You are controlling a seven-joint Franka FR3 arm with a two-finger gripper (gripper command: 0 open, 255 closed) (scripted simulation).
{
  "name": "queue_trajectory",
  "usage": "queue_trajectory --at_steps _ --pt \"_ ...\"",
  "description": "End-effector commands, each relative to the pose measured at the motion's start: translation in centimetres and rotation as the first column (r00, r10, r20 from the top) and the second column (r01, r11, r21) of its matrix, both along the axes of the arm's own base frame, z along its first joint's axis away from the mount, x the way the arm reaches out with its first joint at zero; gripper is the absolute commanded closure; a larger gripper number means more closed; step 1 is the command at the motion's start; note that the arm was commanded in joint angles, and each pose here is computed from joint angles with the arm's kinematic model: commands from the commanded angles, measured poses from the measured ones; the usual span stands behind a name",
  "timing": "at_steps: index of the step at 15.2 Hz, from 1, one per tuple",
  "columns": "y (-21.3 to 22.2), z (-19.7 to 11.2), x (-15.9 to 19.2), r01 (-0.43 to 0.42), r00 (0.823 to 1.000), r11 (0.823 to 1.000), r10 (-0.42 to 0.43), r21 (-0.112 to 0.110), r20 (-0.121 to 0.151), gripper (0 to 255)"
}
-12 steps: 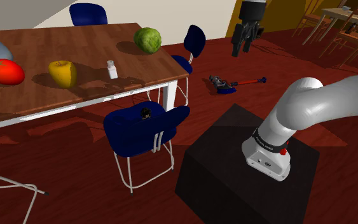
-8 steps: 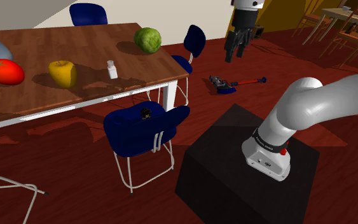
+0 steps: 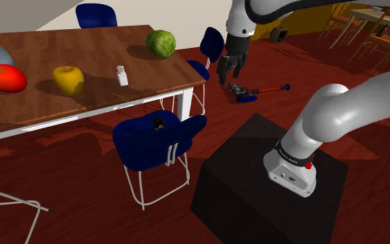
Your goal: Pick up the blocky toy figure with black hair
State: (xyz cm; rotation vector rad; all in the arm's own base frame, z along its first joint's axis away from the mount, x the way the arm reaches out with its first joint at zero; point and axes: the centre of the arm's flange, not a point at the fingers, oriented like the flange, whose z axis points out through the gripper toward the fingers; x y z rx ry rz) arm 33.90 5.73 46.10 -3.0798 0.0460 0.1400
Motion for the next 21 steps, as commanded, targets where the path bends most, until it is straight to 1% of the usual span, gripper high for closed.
queue_trajectory --at_steps 1,11,21 --pt "1.2 -1.7 1.2 0.005 1.000 1.000 -0.005 -0.005 0.016 0" --pt "7.4 -10.8 7.7 0.025 0.997 0.999 -0.023 -0.031 0.078 0" --pt "13.2 -19.6 15.0 0.047 0.989 0.997 -0.039 -0.056 0.140 0"
